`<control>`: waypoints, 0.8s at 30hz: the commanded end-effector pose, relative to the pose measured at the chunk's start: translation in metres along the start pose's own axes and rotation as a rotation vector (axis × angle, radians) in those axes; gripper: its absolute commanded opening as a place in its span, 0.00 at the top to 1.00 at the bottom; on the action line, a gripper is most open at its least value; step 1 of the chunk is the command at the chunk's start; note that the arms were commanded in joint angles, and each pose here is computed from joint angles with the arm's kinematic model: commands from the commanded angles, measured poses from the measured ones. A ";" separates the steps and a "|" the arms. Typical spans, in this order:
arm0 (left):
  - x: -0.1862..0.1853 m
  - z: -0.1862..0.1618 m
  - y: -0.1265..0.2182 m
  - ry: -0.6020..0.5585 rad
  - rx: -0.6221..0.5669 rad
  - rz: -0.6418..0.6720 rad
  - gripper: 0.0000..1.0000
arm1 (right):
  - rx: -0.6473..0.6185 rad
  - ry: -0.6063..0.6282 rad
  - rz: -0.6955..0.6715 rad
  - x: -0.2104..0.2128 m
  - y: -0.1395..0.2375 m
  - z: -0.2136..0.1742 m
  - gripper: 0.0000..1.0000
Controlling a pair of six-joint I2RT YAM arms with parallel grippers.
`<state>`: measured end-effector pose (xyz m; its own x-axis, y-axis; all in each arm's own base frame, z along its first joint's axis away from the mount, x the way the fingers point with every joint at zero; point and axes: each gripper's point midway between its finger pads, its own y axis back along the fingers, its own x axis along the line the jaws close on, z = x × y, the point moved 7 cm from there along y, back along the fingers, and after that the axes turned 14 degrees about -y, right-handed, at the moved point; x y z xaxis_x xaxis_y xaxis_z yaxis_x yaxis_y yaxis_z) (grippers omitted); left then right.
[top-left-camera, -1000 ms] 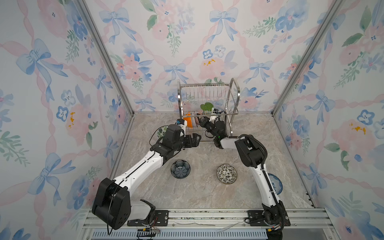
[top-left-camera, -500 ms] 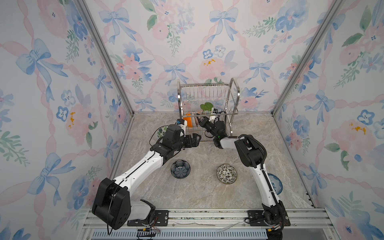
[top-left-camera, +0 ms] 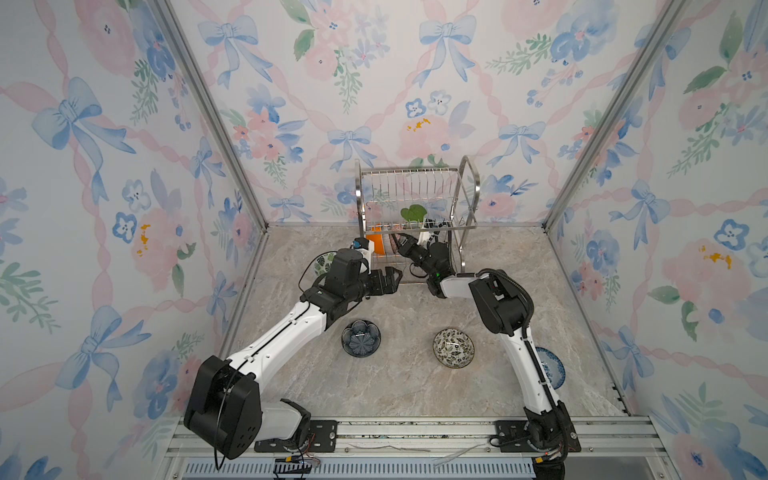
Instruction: Load the bowls into the dish rack
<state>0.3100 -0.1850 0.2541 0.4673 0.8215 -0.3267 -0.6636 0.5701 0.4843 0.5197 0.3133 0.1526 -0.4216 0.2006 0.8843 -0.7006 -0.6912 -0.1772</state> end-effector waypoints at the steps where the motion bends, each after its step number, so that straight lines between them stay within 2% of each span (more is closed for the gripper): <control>1: 0.002 0.002 0.002 -0.015 -0.001 0.003 0.02 | -0.010 0.040 -0.021 0.003 0.007 0.012 0.99; 13: 0.002 0.002 0.002 -0.015 -0.001 0.002 0.02 | 0.003 0.051 -0.034 0.007 0.009 0.013 0.91; 17: 0.002 0.003 0.002 -0.014 -0.001 0.002 0.02 | 0.005 0.051 -0.032 0.009 0.008 0.013 0.84; 24: 0.001 0.003 0.002 -0.015 -0.003 0.000 0.02 | 0.004 0.057 -0.029 0.014 0.009 0.014 0.78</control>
<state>0.3100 -0.1850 0.2541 0.4673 0.8215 -0.3267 -0.6636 0.5701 0.4843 0.5159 0.3085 0.1500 -0.4162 0.2441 0.8759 -0.6987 -0.7023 -0.1363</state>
